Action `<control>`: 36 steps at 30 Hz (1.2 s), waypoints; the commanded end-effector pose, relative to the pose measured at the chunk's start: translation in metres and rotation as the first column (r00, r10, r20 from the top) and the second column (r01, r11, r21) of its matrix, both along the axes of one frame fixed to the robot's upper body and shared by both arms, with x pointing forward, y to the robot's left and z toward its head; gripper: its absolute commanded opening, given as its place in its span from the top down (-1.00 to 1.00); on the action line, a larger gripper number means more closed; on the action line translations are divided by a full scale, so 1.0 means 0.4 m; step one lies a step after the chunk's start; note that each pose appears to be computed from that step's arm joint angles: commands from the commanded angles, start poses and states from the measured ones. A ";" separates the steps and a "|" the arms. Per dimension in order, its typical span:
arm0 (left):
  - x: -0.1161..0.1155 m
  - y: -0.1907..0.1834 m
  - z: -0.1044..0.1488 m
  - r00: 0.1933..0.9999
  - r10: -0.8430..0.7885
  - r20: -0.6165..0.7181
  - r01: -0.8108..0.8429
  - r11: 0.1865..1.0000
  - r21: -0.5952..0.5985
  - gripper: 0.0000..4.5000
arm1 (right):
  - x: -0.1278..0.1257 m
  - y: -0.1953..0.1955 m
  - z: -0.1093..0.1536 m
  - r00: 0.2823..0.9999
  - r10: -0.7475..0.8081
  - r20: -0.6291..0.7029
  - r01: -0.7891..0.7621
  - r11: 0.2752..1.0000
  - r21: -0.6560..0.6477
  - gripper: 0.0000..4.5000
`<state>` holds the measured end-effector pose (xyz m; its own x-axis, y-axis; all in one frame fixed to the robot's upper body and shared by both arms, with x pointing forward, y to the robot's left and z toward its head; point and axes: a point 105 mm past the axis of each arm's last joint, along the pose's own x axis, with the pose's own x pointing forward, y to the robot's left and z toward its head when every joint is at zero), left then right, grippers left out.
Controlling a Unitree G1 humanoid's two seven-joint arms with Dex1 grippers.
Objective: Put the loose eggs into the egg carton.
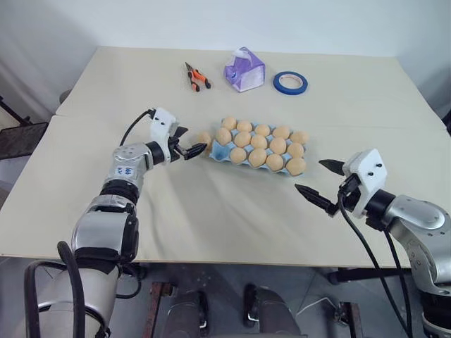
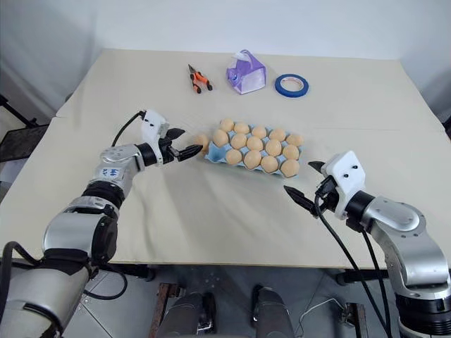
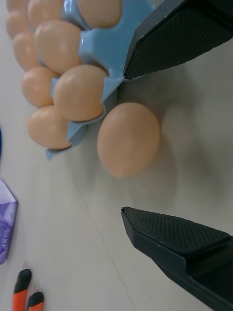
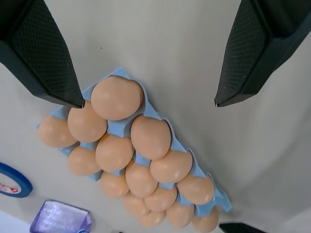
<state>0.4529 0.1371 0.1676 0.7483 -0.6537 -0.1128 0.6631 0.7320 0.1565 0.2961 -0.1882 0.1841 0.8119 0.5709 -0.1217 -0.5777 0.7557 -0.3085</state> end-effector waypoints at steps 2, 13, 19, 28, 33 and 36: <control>0.015 -0.025 0.045 0.998 0.013 0.061 -0.013 1.000 0.003 -1.00 | -0.015 -0.011 0.033 0.997 -0.040 0.059 0.039 0.999 0.012 -0.99; 0.042 -0.037 0.033 0.990 0.139 0.037 -0.140 0.990 0.024 -1.00 | -0.020 -0.023 0.032 0.993 -0.093 0.070 0.092 0.996 0.012 -0.99; 0.050 -0.032 0.017 0.979 0.202 -0.002 -0.202 0.979 0.025 -1.00 | -0.019 -0.024 0.030 0.992 -0.105 0.073 0.104 0.994 0.016 -0.99; 0.052 -0.046 0.004 0.976 0.217 -0.024 -0.216 0.975 0.045 -1.00 | -0.015 -0.028 0.032 0.990 -0.117 0.079 0.116 0.993 0.015 -0.99; 0.055 -0.054 0.004 0.972 0.230 -0.038 -0.229 0.973 0.034 -0.72 | -0.012 -0.037 0.035 0.987 -0.134 0.084 0.134 0.991 0.013 -1.00; 0.055 -0.054 0.003 0.972 0.232 -0.047 -0.231 0.973 0.026 -0.27 | -0.012 -0.041 0.037 0.986 -0.144 0.086 0.143 0.990 0.013 -1.00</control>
<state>0.4712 0.1180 0.1520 0.8649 -0.4604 -0.2001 0.4895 0.8619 0.1324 0.2942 -0.2001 0.1815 0.8779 0.4669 -0.1063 -0.4754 0.8236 -0.3093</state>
